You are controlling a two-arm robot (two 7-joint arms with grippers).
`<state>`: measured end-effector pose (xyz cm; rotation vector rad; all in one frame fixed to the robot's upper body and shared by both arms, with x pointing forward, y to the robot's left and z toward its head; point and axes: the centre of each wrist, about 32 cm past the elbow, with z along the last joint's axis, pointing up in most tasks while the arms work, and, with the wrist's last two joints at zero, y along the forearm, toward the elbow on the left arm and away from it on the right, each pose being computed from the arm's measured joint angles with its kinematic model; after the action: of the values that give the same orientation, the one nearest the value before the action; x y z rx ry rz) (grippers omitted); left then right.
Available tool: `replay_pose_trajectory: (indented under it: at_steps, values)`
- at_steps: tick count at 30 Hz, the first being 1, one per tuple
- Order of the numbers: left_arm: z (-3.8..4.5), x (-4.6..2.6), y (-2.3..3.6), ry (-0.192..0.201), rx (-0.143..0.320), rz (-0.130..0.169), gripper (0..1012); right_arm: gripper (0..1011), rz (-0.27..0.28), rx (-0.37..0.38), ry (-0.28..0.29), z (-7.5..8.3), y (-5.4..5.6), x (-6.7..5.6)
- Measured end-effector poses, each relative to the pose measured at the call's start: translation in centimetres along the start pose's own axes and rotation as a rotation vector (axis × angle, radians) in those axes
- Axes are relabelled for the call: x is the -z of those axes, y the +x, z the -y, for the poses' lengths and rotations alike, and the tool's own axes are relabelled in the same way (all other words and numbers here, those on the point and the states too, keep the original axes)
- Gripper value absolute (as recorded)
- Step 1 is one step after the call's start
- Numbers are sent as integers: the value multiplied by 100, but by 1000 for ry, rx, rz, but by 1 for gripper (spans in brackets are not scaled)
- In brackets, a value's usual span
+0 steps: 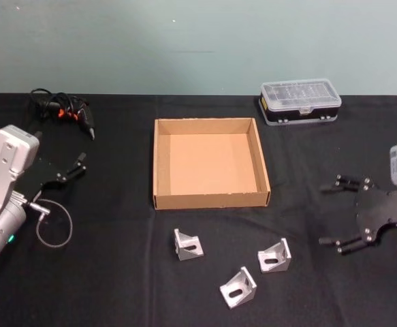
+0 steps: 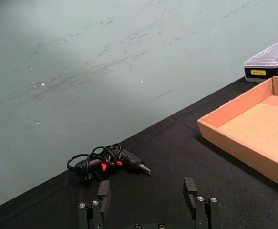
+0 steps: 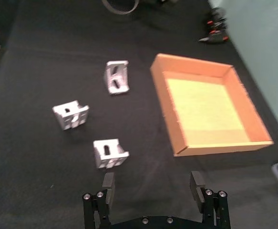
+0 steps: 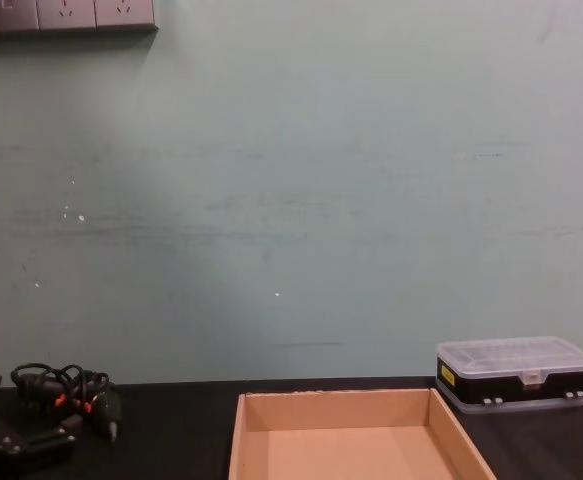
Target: Use one hand to pick up the angle iron from the table and place it into the box.
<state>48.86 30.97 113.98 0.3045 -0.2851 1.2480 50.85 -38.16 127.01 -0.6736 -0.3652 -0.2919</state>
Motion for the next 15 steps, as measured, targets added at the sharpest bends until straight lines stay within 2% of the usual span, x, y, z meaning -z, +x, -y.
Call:
replay_pose_trajectory:
  at_steps: [6,15]
  values:
    - [0,0,0,0,0,0,1000,1003,21,-76,-29,-116,23,23]
    - [0,0,0,0,0,0,1000,1003,16,-121,-40,-270,33,63]
